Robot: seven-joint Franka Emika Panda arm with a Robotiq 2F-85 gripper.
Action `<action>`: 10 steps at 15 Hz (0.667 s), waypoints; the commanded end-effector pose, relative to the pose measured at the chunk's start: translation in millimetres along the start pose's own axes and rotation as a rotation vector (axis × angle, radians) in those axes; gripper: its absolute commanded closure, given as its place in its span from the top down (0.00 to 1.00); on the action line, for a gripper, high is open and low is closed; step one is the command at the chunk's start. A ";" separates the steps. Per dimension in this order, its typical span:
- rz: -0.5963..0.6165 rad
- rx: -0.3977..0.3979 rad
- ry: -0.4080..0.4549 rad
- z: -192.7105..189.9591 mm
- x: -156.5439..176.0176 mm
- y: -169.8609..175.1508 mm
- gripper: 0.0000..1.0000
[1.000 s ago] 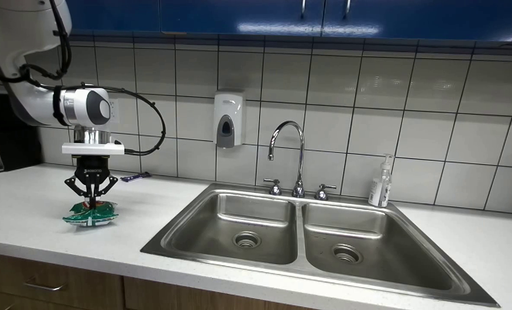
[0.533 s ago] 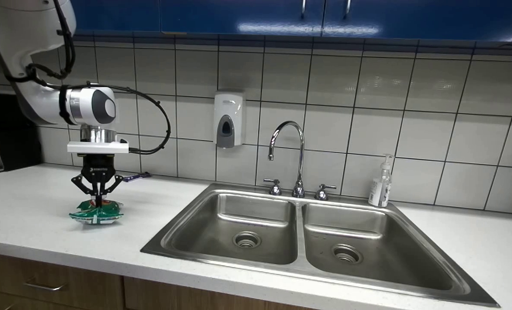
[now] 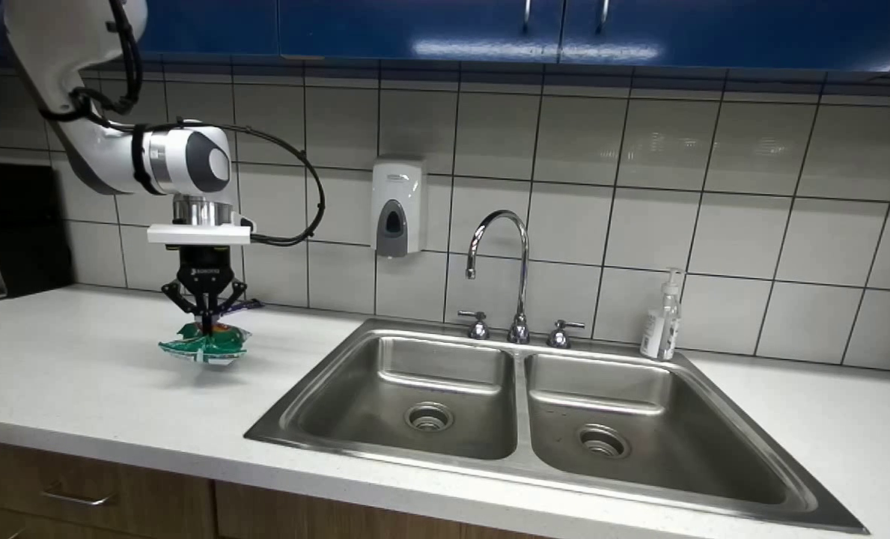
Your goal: Put the lays packet in the sink to the left
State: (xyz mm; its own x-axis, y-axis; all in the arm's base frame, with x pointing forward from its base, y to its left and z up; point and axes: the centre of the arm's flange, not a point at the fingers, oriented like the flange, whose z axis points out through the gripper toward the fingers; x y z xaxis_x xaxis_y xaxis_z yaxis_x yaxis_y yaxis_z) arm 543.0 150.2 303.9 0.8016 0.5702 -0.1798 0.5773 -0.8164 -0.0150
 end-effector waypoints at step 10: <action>0.255 -0.035 -0.019 -17.9 -85.7 40.9 0.00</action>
State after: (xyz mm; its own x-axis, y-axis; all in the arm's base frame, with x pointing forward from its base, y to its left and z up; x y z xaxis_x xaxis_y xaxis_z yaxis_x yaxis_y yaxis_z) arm 524.9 94.8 327.7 0.8965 0.4078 -0.1732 0.4187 -0.9076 0.0306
